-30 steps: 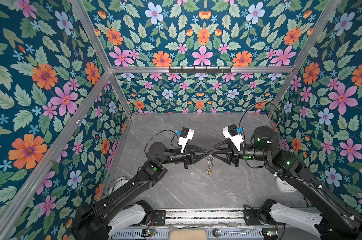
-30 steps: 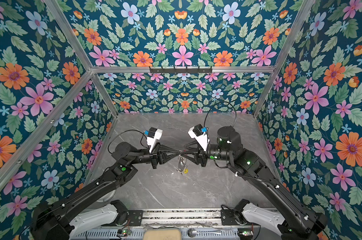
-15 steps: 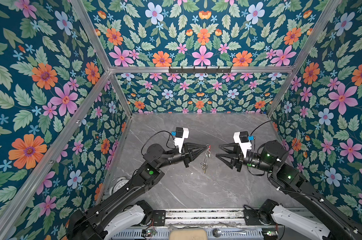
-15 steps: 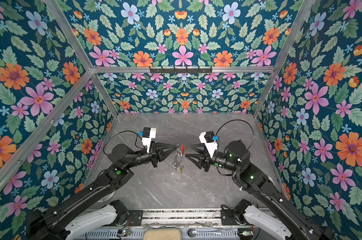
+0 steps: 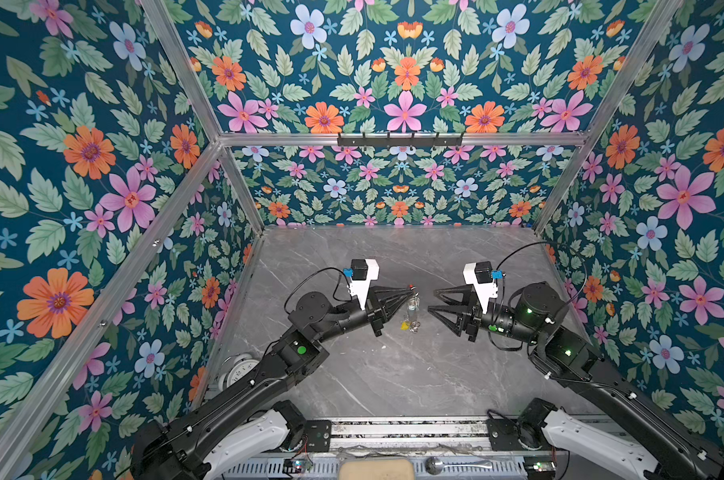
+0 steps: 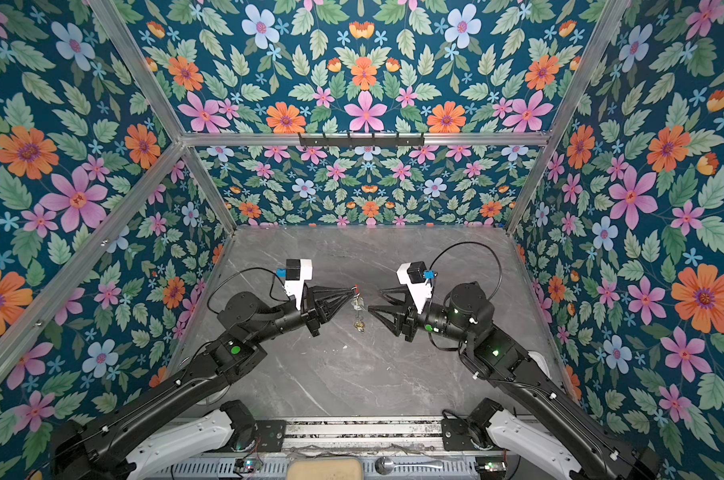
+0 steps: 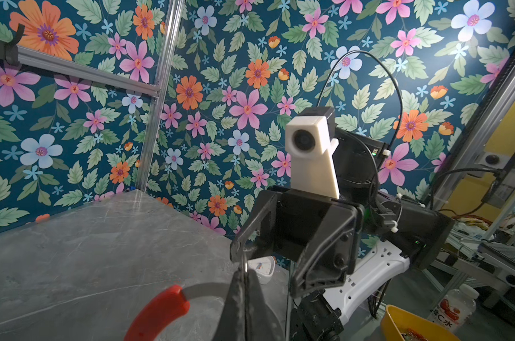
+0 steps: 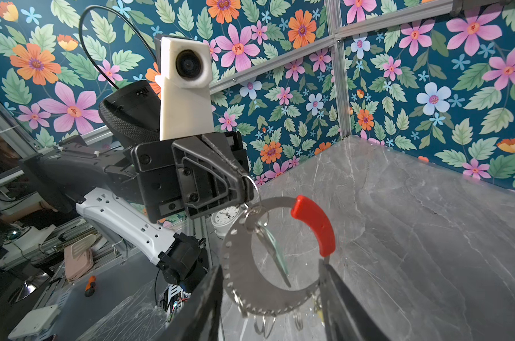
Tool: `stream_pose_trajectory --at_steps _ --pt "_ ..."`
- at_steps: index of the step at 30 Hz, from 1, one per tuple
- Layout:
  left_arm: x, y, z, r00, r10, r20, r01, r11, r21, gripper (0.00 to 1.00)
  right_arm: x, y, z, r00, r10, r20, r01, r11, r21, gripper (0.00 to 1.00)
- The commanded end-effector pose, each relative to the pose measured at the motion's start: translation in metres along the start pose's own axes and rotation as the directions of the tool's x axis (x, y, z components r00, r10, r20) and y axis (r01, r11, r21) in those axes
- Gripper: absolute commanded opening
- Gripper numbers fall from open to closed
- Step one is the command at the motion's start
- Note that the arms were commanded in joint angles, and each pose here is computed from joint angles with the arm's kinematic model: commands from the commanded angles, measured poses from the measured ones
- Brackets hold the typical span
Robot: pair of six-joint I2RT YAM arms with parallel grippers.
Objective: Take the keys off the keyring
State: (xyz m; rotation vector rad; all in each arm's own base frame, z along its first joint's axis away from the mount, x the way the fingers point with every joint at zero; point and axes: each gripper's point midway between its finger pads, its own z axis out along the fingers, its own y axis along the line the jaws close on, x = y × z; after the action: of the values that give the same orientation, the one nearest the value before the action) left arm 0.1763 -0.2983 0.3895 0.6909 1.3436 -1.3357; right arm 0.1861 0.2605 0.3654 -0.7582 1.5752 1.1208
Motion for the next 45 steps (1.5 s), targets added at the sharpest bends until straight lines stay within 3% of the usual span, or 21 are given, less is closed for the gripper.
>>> stream_pose_trajectory --at_steps 1,15,31,45 --pt "-0.007 -0.004 -0.001 0.998 0.049 0.036 -0.049 0.999 0.011 0.0 -0.008 0.005 0.001 1.0 -0.005 0.031 0.005 1.0 -0.026 0.53" --pt "-0.004 -0.011 -0.008 0.994 0.096 0.058 -0.098 0.995 0.035 0.0 -0.009 0.005 0.001 0.999 0.007 0.045 -0.006 0.999 -0.032 0.53" --pt "0.005 -0.013 -0.008 0.985 0.157 0.073 -0.162 0.985 0.064 0.0 0.002 -0.014 0.0 0.997 -0.066 0.032 0.064 0.995 0.072 0.47" --pt "0.014 -0.014 -0.005 0.982 0.177 0.059 -0.182 0.979 0.095 0.0 0.014 -0.009 0.009 0.996 -0.084 -0.016 0.084 0.996 0.003 0.48"
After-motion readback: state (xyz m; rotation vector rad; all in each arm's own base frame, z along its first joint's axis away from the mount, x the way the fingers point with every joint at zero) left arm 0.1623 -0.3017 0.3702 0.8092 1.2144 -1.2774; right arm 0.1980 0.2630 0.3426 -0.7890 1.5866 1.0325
